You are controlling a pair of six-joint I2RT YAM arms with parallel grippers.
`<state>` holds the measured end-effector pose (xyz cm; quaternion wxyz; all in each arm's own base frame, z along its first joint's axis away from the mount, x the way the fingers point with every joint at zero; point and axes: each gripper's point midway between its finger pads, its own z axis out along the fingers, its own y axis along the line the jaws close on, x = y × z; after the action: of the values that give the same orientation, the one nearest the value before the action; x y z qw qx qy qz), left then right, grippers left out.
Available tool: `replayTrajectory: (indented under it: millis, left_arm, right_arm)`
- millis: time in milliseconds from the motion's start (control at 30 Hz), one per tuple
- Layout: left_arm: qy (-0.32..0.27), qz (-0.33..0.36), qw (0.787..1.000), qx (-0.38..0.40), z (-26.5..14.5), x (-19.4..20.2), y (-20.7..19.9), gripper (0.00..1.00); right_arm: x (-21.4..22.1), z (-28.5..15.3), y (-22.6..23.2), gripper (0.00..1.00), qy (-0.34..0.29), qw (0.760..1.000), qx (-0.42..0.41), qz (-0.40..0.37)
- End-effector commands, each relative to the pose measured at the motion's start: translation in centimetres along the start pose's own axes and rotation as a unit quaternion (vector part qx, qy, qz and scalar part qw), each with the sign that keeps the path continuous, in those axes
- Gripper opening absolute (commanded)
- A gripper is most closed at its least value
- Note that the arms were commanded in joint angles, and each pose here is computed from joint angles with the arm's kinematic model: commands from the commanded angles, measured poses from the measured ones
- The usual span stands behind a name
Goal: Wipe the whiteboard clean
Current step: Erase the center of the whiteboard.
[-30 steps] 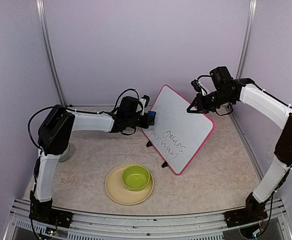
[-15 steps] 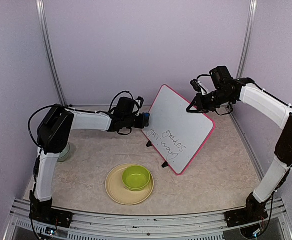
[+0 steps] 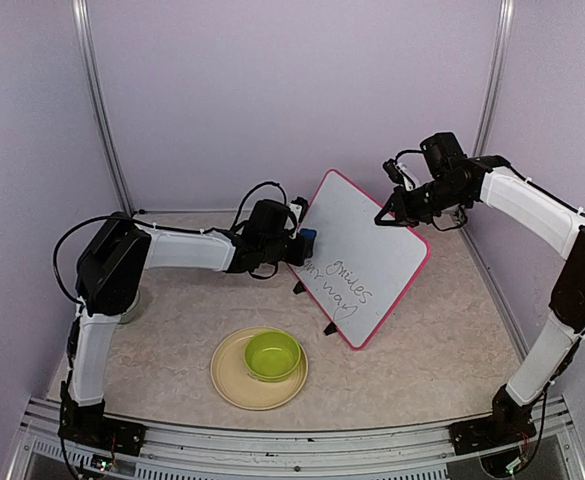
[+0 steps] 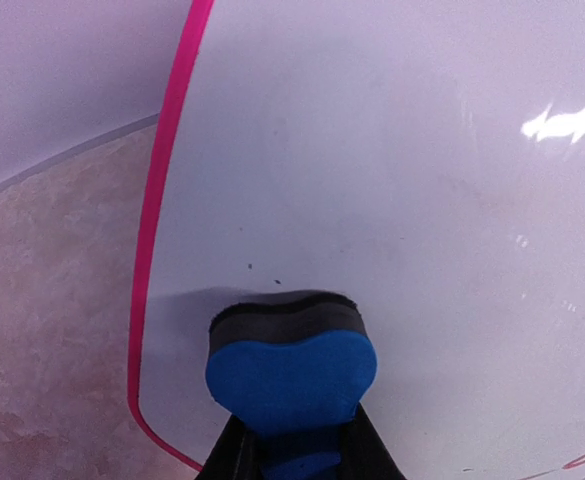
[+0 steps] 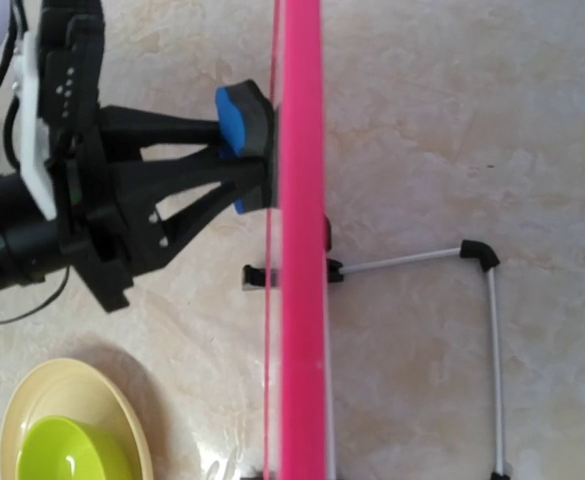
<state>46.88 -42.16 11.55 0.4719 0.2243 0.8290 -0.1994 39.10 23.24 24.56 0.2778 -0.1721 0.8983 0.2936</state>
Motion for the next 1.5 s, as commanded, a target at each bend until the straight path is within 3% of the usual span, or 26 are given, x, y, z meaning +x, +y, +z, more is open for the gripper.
replayTrajectory:
  millis: [0,867,1200,1467]
  left_arm:
    - [-0.005,0.034,0.996,0.087,-1.3,0.7,-6.5,0.02]
    - [-0.005,0.05,0.986,0.159,-4.4,2.9,-13.0,0.02]
    - [0.008,0.012,1.0,0.002,-2.2,3.1,-3.9,0.02]
    - [0.022,0.021,0.999,-0.034,-0.9,3.5,-2.1,0.02]
  right_arm:
    - [1.8,1.1,-0.8,0.0,0.034,0.998,0.021,-0.055]
    - [1.9,1.2,-0.8,0.0,0.034,0.998,0.021,-0.054]
    - [1.9,1.0,-0.8,0.0,0.032,0.998,0.022,-0.055]
    - [1.8,1.1,-0.8,0.0,0.033,0.998,0.021,-0.054]
